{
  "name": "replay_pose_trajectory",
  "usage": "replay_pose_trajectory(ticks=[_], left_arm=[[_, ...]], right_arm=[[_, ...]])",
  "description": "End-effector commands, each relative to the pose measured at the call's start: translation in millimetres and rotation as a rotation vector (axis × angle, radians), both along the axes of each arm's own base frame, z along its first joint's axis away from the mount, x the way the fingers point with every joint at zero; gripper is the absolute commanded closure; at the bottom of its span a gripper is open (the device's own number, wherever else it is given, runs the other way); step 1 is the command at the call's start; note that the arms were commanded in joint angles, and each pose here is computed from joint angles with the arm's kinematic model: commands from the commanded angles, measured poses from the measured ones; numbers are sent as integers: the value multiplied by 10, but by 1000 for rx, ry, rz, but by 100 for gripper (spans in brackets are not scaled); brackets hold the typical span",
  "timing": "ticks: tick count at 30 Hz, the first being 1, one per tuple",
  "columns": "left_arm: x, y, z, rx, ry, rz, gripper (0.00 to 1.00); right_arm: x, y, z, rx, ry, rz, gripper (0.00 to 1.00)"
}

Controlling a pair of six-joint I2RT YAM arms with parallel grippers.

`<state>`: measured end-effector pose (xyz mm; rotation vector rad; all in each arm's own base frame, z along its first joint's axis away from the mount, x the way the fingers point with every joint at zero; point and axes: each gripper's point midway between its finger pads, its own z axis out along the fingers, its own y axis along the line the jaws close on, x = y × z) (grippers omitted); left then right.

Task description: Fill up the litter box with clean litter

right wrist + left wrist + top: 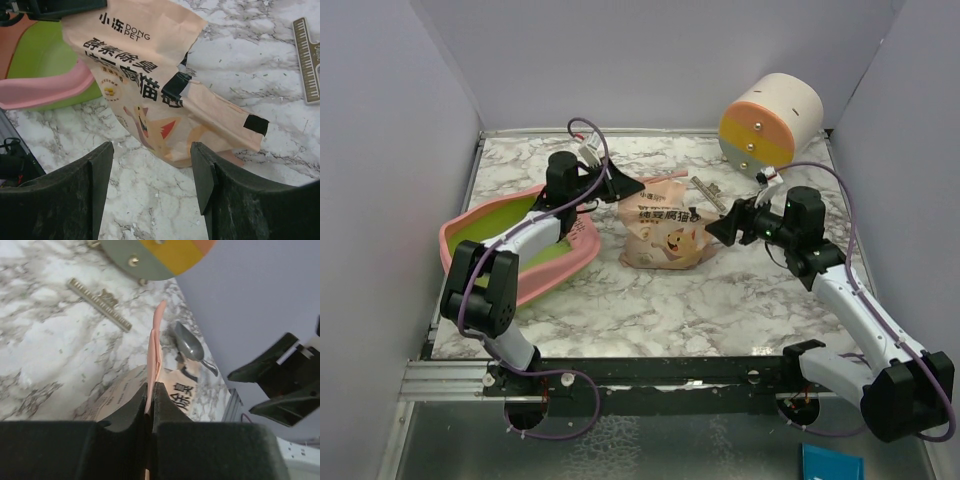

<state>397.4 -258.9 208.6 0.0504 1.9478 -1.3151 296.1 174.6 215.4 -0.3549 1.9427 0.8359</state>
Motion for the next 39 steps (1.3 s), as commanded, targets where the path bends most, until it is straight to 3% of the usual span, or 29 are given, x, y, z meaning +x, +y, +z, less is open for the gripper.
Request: replay_pose_trajectory(ticks=[1, 5, 15, 22, 30, 39], left_arm=[[-278, -247, 632, -98, -253, -288, 100], [-393, -283, 793, -124, -314, -368, 100], [-606, -139, 1114, -13, -756, -331, 100], [-783, 10, 1566, -152, -1017, -176, 100], [-836, 51, 1611, -340, -1047, -150, 100], [-898, 23, 1624, -331, -1078, -181, 100]], right_arm=[[36, 31, 217, 33, -56, 14, 37], [127, -41, 195, -1, -67, -35, 37], [641, -155, -25, -79, -11, -95, 37], [789, -210, -129, 40, 78, -36, 42], [610, -184, 92, 63, -24, 55, 43], [694, -59, 52, 107, 39, 178, 44]])
